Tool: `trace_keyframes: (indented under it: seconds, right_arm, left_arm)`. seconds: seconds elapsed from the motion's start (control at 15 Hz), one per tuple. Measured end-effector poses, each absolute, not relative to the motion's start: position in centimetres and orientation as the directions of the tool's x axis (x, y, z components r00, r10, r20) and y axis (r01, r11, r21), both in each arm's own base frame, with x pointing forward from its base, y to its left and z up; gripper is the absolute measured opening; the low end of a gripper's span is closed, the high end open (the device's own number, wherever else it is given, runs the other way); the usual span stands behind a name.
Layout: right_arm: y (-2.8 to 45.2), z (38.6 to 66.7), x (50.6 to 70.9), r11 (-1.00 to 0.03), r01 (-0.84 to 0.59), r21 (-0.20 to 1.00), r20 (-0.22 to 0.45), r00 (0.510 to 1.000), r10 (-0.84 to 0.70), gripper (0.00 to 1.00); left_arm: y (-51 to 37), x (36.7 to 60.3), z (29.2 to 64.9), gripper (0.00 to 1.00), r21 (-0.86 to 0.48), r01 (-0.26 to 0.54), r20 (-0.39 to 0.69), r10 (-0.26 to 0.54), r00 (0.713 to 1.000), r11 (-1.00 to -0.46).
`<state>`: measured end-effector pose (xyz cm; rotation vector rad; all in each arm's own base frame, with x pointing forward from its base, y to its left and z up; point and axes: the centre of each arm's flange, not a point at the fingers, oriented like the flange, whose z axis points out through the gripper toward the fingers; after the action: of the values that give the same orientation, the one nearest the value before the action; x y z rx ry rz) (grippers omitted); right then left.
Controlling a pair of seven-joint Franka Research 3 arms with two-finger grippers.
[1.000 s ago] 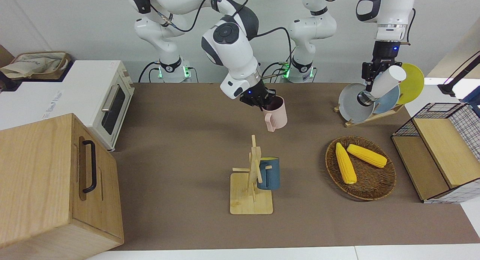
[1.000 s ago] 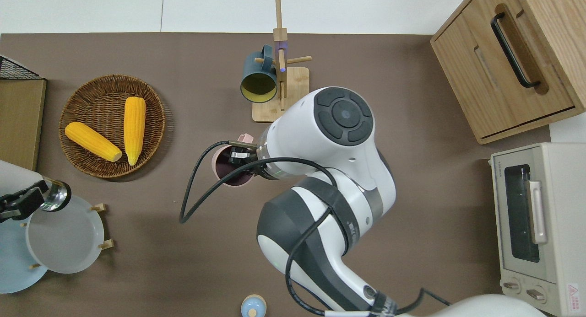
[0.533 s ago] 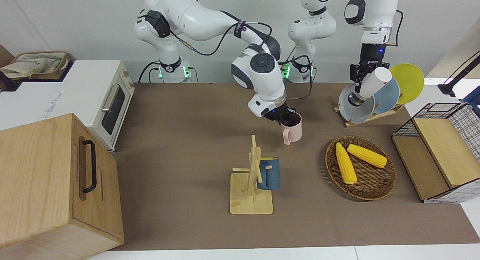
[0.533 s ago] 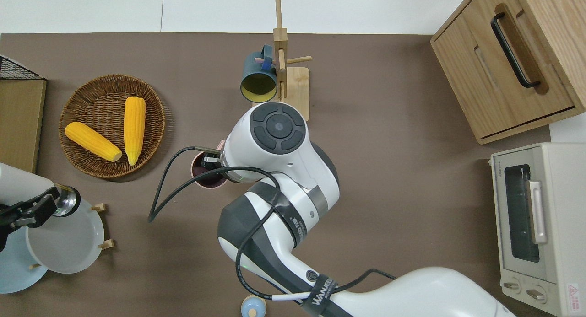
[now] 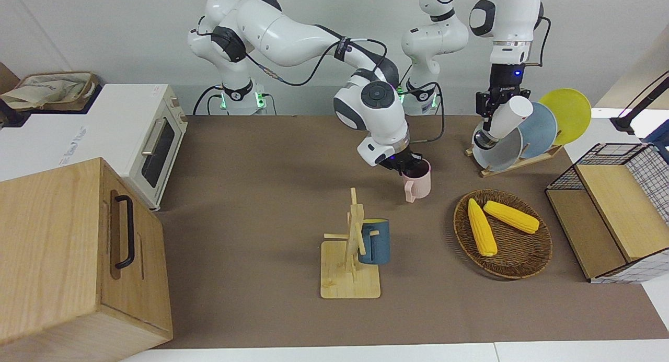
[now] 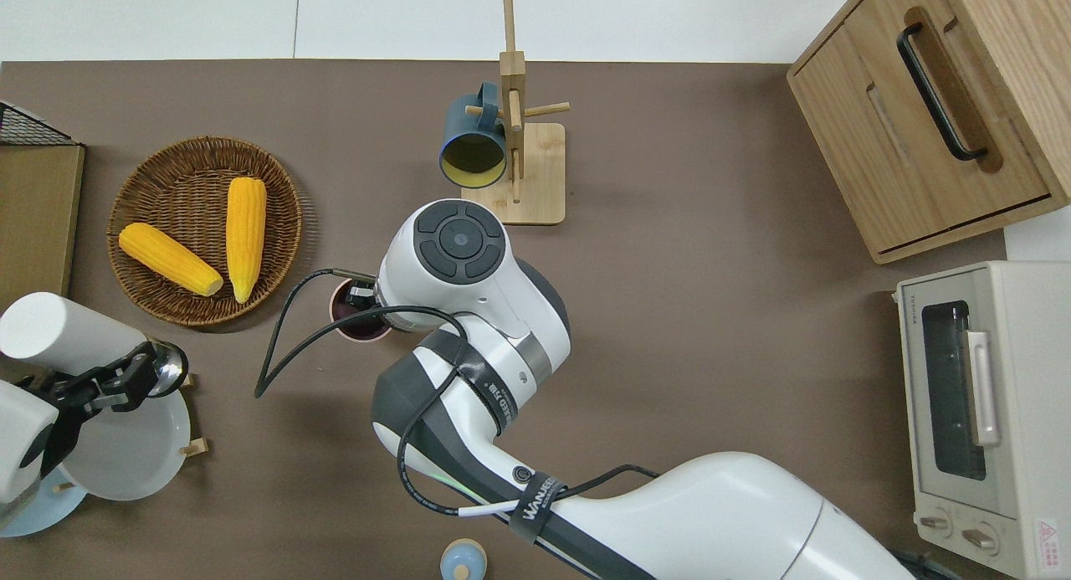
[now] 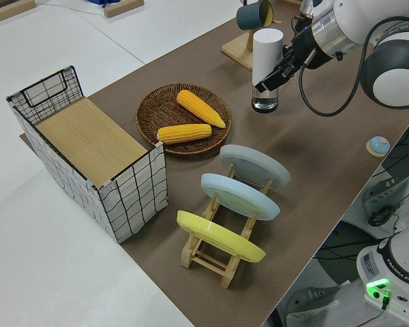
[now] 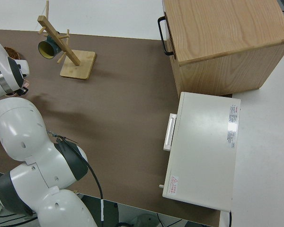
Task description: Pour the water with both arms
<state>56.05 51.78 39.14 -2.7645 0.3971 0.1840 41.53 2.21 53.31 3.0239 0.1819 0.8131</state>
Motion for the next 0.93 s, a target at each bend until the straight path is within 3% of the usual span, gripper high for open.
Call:
trace_keyframes:
  seconds: [0.33,0.93]
  right_arm:
    - [54.0,35.9,54.7,-0.915,-0.289,-0.280,-0.145,0.955,-0.257,0.05]
    - [54.2,35.0,54.7,-0.925,-0.271,-0.266,-0.124,0.961,-0.246,0.05]
  left_arm:
    - [2.2,41.5,53.2,0.64,0.035,0.111,0.498,0.113,0.859,-0.993]
    - [2.2,41.5,53.0,0.64,0.035,0.111,0.495,0.114,0.861,-0.993]
